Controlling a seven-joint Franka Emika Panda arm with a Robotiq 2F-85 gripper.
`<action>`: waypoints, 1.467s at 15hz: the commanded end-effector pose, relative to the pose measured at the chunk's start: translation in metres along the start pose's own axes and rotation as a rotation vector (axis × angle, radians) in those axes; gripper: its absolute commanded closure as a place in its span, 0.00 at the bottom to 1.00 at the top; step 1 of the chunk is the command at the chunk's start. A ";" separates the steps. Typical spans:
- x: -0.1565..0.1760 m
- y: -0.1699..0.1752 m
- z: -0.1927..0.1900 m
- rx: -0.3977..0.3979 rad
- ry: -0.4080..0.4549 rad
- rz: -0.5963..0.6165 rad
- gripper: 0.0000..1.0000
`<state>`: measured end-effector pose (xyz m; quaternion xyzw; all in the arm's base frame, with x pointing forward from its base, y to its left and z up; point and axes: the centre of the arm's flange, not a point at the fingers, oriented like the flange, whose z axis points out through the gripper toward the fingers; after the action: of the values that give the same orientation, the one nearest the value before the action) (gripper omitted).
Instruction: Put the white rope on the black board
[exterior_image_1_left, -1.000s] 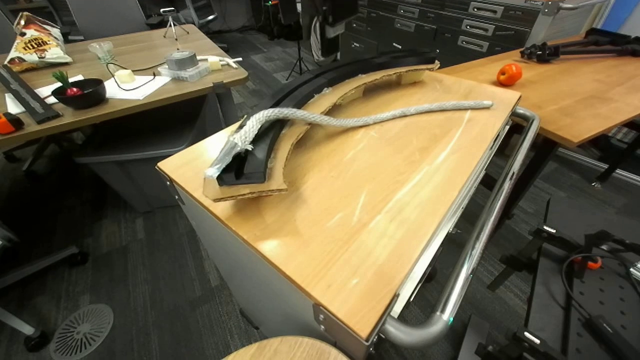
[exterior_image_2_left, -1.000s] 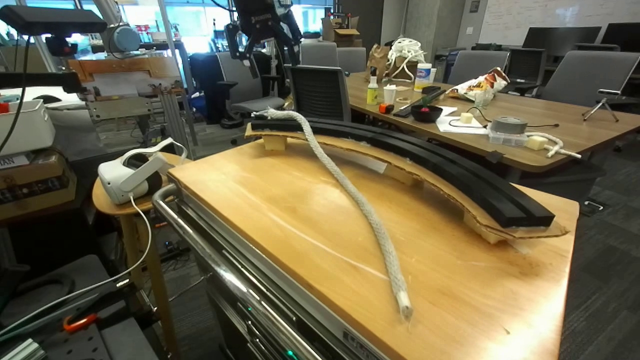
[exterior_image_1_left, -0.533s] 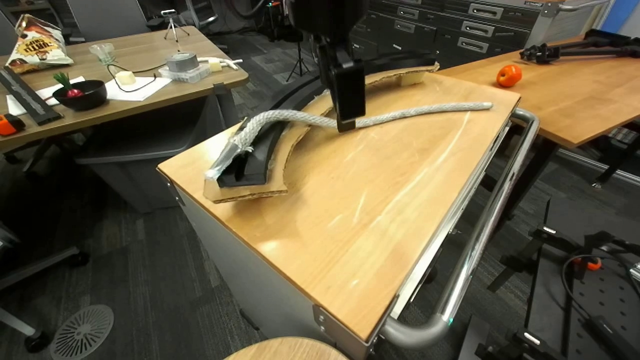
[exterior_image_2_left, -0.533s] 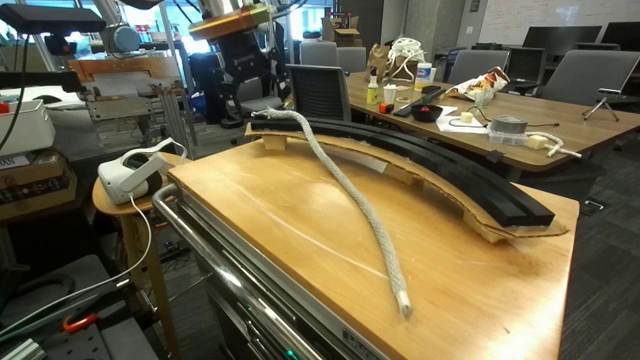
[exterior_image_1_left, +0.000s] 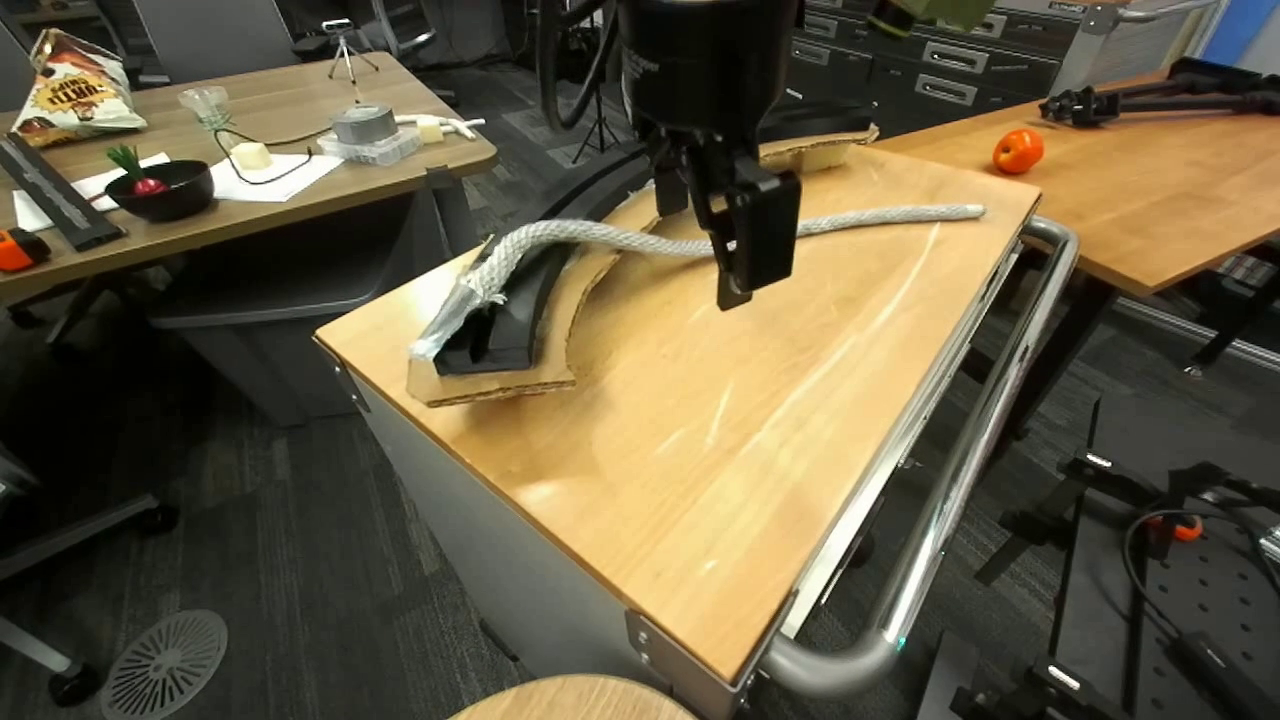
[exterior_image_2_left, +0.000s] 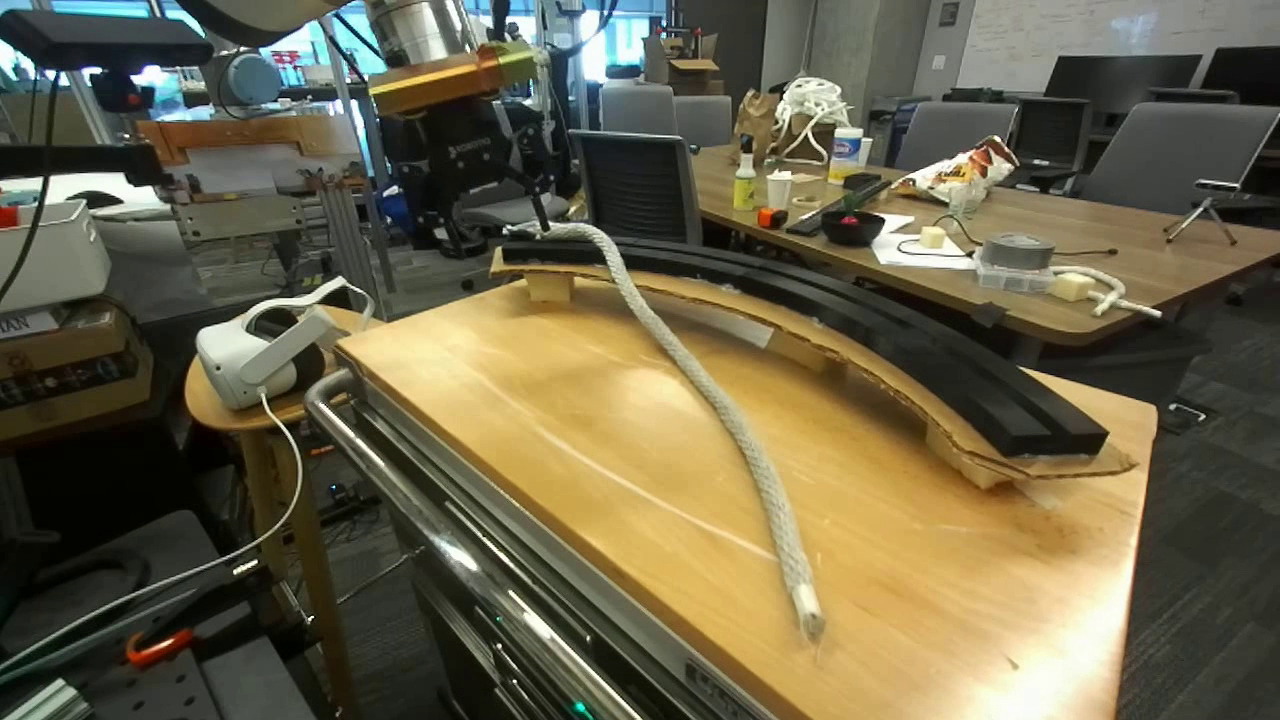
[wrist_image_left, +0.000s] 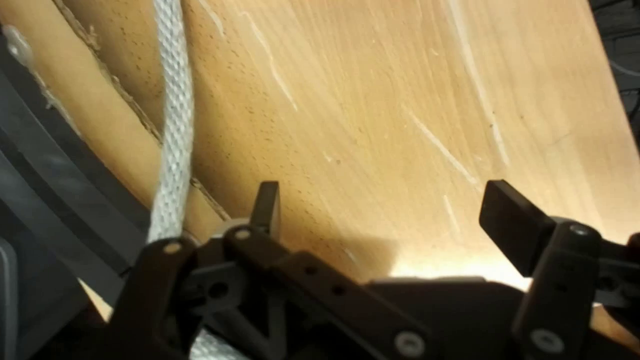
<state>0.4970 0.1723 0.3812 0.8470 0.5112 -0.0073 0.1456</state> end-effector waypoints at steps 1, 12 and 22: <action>-0.026 0.014 -0.014 0.088 -0.024 -0.183 0.00; -0.060 0.029 0.019 0.064 -0.017 -0.140 0.00; -0.210 0.045 0.047 0.122 0.431 -0.202 0.00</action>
<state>0.4719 0.0086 0.3602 0.8024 0.5921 0.0719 0.0201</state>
